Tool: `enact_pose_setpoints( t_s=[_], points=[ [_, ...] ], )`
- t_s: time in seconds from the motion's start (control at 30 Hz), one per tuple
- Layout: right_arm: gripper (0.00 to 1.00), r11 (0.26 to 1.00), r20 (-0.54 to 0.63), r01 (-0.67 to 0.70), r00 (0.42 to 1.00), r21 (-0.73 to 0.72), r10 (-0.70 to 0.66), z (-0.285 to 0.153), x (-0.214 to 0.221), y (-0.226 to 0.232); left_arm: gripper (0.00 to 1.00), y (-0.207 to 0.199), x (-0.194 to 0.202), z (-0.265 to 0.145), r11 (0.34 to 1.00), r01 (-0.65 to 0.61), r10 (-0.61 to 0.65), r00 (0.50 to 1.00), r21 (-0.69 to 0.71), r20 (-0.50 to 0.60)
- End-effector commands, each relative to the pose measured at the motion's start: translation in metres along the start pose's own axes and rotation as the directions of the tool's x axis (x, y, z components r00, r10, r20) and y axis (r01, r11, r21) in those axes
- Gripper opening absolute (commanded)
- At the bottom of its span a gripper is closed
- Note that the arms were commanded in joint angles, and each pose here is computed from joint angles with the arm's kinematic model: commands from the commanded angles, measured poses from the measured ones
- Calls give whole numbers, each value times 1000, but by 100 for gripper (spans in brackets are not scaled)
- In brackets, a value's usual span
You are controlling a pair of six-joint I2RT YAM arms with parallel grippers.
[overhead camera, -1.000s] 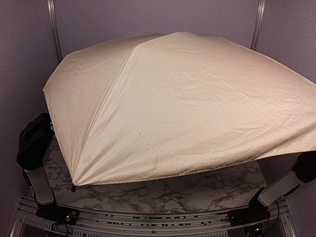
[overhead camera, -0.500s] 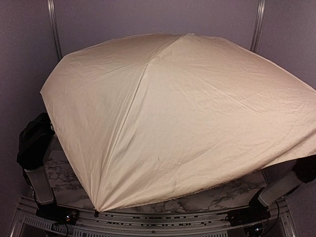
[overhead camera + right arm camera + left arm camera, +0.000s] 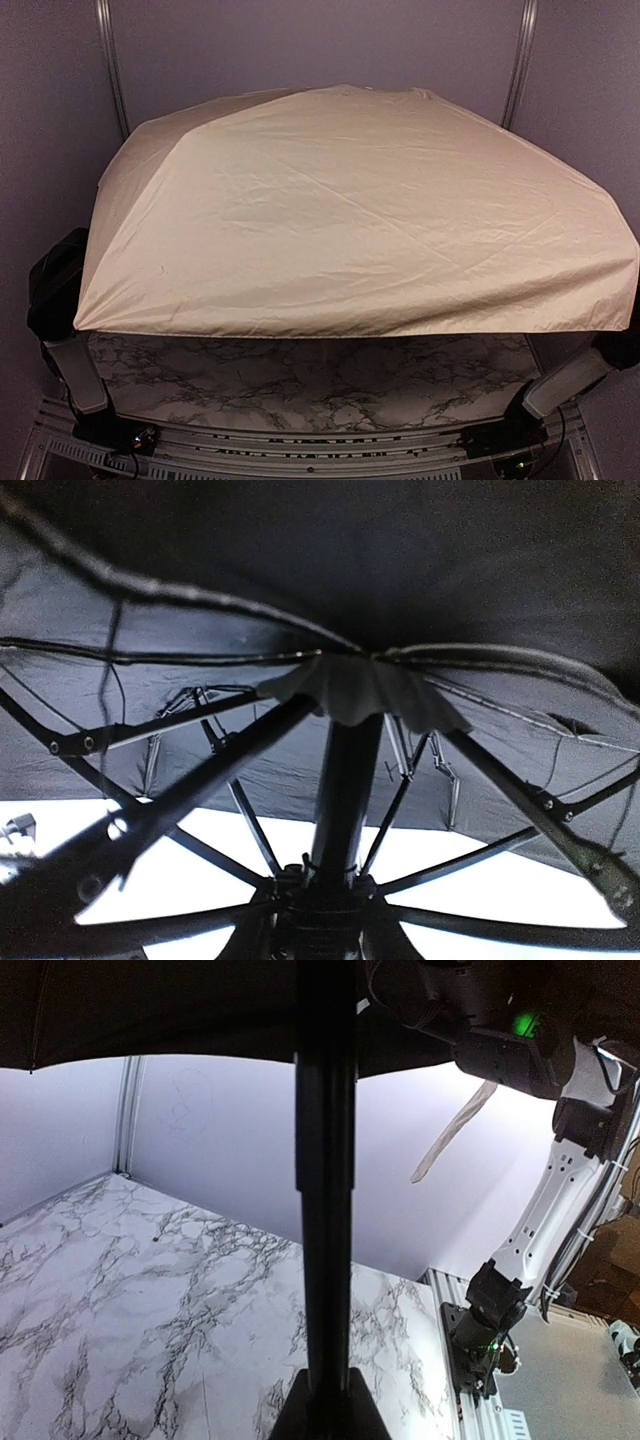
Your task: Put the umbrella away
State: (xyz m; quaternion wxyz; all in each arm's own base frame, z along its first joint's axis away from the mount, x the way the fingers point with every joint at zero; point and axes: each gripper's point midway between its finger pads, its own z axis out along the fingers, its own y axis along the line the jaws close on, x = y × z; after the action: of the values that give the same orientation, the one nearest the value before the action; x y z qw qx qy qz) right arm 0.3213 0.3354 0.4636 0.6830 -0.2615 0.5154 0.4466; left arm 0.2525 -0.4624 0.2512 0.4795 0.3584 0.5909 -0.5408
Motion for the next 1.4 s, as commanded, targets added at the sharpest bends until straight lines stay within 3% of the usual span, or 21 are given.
enact_pose_setpoints(
  t_s=[0.0,0.3,0.67,0.8,0.9,1.37],
  points=[
    [1,1000,-402,4,916,0,-3,-26,161,-5,0,-43,-149,-41,969,-242,239,886,-42,398],
    [3,996,-523,-78,848,46,90,-53,236,8,0,-38,-177,-51,944,-287,329,828,-161,453],
    [6,993,-529,-88,841,79,116,-61,249,13,0,-28,-175,-43,950,-260,312,834,-175,455],
    [9,983,-556,-141,811,118,183,-70,271,13,0,-26,-180,-44,946,-256,321,826,-199,463],
    [10,977,-529,-164,822,137,213,-75,274,12,0,-24,-181,-42,946,-253,319,824,-201,467],
    [11,977,-561,-115,804,179,198,-86,289,11,0,-14,-183,-31,951,-253,307,821,-175,482]
  ],
)
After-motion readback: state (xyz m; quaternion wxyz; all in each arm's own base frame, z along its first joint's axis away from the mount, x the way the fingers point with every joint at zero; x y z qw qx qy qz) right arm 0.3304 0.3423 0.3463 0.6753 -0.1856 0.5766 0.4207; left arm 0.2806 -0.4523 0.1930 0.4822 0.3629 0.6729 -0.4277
